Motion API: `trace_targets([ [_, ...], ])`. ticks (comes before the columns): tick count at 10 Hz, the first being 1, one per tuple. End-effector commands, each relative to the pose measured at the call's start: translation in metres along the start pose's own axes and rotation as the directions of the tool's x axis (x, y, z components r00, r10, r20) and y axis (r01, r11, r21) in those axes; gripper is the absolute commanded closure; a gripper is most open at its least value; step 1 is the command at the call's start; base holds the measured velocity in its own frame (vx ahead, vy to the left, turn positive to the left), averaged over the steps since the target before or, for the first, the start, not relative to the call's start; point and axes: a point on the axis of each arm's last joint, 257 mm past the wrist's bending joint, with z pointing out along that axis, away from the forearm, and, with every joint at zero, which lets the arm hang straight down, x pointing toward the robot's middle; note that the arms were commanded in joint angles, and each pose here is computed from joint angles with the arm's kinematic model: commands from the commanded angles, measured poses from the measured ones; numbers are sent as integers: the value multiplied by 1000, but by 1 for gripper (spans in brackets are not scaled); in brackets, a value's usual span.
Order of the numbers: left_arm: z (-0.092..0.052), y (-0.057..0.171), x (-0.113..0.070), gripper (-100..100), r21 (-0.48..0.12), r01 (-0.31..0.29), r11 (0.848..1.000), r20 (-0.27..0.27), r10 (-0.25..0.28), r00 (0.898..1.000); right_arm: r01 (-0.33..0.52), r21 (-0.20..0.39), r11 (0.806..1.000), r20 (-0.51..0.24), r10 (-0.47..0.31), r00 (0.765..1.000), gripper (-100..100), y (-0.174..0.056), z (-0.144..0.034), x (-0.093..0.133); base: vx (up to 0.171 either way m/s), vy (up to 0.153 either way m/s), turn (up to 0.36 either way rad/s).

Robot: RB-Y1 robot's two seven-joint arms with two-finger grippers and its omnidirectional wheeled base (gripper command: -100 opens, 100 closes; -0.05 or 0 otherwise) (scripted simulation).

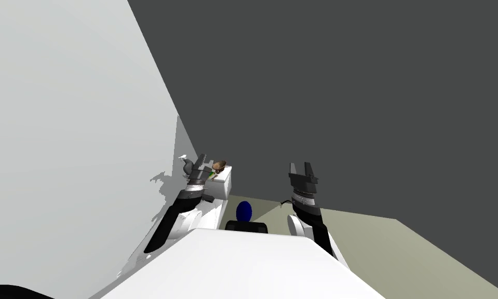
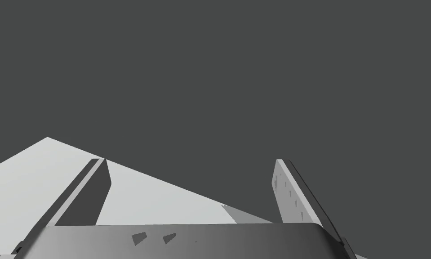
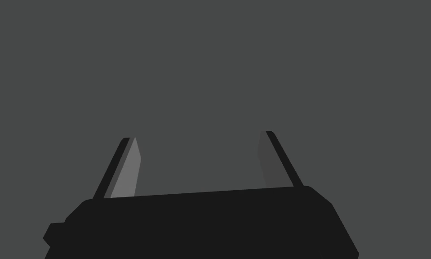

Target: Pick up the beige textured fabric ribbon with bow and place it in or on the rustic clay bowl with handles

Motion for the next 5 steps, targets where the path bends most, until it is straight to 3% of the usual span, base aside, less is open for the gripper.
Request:
trace_targets([
  [1,0,11,0,-100,-34,6,999,-7,-7,1000,0,0,1000,0,0,1000,0,0,0,0,48,8,36],
  [3,-7,40,-8,-100,-128,27,991,-13,-29,999,0,0,1000,0,0,1000,0,0,0,0,36,-9,106],
  [4,-7,44,-8,-100,-144,27,989,-13,-29,999,0,0,1000,0,0,1000,0,0,0,0,49,-2,79],
  [5,-12,61,-13,-100,-198,40,979,-10,-43,999,0,0,1000,0,0,1000,0,0,0,0,52,10,148],
])
